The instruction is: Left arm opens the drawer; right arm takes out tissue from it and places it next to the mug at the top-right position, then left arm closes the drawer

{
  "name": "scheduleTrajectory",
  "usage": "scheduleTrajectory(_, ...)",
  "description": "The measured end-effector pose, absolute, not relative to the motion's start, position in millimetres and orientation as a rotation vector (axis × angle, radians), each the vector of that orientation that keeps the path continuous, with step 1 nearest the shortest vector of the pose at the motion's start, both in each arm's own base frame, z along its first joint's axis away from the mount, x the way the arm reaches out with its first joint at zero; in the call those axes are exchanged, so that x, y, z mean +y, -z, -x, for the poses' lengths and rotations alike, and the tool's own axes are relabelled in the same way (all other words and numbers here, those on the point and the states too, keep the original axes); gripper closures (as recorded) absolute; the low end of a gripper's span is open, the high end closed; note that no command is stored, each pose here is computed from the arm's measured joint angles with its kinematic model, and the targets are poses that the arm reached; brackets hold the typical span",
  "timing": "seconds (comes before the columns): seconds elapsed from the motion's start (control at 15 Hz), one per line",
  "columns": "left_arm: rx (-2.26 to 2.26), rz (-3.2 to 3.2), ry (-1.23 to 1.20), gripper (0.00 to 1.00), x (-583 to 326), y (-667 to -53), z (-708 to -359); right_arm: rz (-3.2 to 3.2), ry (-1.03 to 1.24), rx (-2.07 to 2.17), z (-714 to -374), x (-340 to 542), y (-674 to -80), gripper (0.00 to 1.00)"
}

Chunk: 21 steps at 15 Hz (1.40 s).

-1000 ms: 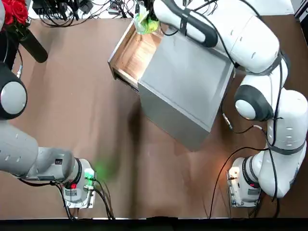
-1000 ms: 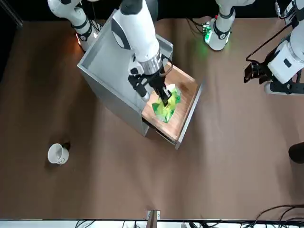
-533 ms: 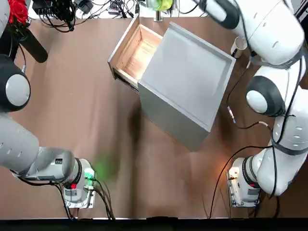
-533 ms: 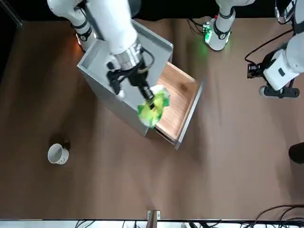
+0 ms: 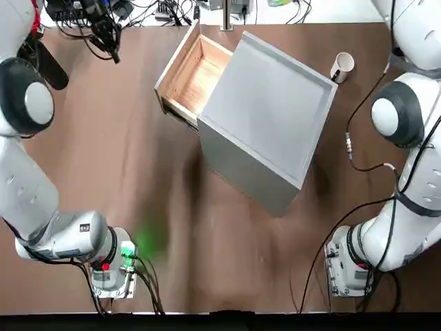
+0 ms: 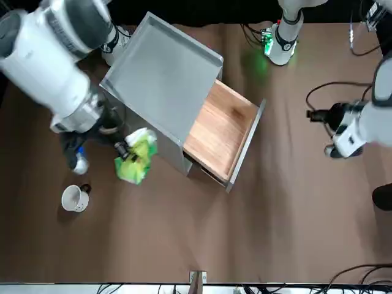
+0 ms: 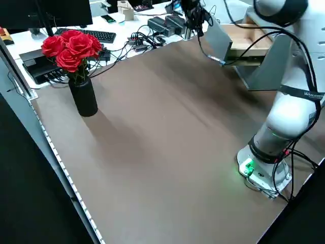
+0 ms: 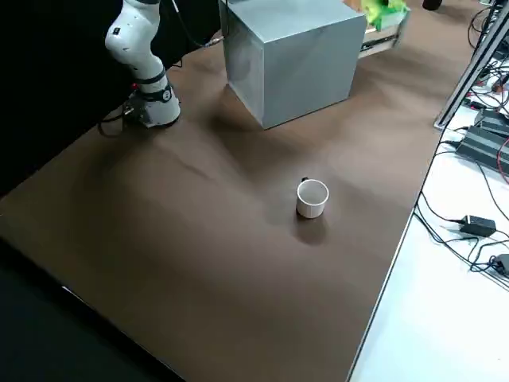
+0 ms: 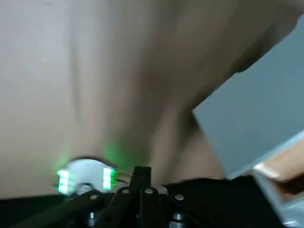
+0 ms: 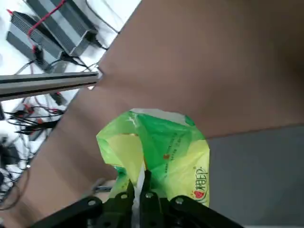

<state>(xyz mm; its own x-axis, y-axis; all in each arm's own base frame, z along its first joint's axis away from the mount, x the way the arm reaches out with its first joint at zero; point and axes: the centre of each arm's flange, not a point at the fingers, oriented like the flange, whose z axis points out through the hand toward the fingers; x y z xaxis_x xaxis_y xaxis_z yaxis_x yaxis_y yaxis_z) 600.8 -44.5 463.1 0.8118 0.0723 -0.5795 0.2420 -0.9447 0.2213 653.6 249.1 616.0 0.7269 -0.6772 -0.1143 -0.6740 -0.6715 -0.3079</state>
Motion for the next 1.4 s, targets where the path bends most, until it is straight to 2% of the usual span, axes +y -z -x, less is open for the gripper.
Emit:
scheduleTrajectory(0.33, 0.550, -2.303, 1.061, 0.99, -48.0, -380.3, -634.6, 2.773, -0.037, 0.762, -676.4, 155.5, -581.7, 0.98)
scheduleTrajectory(0.67, 0.659, -1.988, 1.151, 0.99, -77.9, -338.4, -657.2, 2.874, -0.099, 0.403, -697.2, 92.8, -505.7, 0.98)
scheduleTrajectory(0.87, 0.660, -1.982, 1.143, 0.99, -107.4, -326.5, -661.7, 2.927, -0.124, 0.183, -716.1, 82.3, -436.7, 0.98)
scheduleTrajectory(0.93, 0.646, -1.949, 1.139, 0.99, -129.7, -329.5, -663.1, 2.950, -0.121, 0.074, -727.8, 71.7, -395.8, 0.98)
scheduleTrajectory(1.4, 0.587, -1.942, 1.159, 0.99, -201.0, -333.6, -654.8, 3.081, -0.075, -0.054, -746.5, 52.1, -298.2, 0.98)
